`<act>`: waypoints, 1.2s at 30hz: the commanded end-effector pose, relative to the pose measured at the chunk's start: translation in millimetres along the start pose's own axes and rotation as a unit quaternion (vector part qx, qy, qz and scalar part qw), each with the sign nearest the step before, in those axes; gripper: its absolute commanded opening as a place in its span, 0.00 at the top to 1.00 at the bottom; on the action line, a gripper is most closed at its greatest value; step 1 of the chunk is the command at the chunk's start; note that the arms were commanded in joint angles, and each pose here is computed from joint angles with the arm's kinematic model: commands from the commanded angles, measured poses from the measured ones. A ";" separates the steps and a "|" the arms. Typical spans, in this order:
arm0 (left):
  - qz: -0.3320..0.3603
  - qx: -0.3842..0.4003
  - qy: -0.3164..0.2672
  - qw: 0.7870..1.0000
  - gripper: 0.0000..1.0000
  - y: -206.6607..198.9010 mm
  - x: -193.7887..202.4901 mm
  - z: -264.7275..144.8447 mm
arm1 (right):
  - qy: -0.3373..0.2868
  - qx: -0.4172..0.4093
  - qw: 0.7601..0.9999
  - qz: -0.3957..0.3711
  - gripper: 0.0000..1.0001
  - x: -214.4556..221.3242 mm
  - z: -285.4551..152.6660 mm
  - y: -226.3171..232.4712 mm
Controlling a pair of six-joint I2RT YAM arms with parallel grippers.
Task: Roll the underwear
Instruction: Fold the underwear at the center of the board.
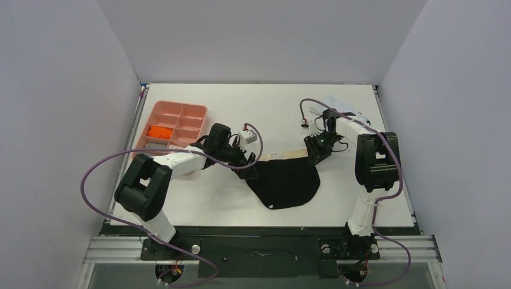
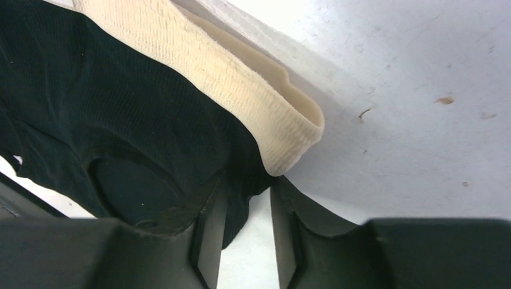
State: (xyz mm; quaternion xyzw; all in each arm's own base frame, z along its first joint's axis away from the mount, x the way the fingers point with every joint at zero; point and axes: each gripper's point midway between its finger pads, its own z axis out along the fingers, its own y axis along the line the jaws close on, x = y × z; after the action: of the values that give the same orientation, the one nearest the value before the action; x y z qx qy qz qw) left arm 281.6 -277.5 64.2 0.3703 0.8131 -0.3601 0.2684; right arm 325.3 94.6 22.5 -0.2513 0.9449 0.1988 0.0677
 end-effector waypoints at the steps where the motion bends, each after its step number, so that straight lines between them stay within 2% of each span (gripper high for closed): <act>1: 0.030 0.077 -0.041 0.996 0.03 -31.0 -21.5 4.1 | 0.006 -0.007 1.000 -0.002 0.77 4.5 11.1 3.6; 5: 0.023 0.072 -0.025 0.997 0.03 -26.1 -12.2 18.6 | 0.010 -0.004 1.000 0.002 0.96 7.4 10.2 0.4; 7: 0.015 0.071 -0.012 0.997 0.03 -24.8 -4.3 25.4 | 0.007 0.006 1.000 0.002 1.00 5.6 4.1 -5.4; 13: 0.009 0.071 0.020 0.997 0.03 -28.5 16.6 41.5 | 0.020 0.037 0.999 -0.012 1.00 2.6 -19.6 -24.0; 18: 0.016 0.078 0.032 0.996 0.03 -38.5 18.5 53.1 | 0.037 0.059 0.997 -0.024 1.00 -0.4 -37.1 -36.2; 19: 0.017 0.077 0.033 0.996 0.00 -38.5 18.1 55.3 | 0.036 0.063 0.997 -0.029 1.00 -3.2 -39.9 -38.1; 21: 0.019 0.080 0.031 0.996 0.03 -41.6 15.0 58.0 | 0.042 0.069 0.996 -0.035 1.00 -4.1 -43.2 -40.7; 30: 0.037 0.084 -0.018 0.996 0.03 -49.9 -24.0 50.0 | 0.034 0.095 0.994 -0.040 1.00 -19.4 -59.7 -37.6; 36: 0.054 0.087 -0.069 0.992 0.03 -49.6 -57.7 19.0 | 0.016 0.158 0.986 -0.046 1.00 -35.8 -70.7 -15.9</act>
State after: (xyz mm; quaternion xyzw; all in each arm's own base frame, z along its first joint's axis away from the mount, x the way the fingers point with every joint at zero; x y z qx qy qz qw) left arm 252.3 -335.2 49.7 0.4051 0.7800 -0.4174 0.2307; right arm 351.0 57.4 53.3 -0.2870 0.9520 0.0952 0.0467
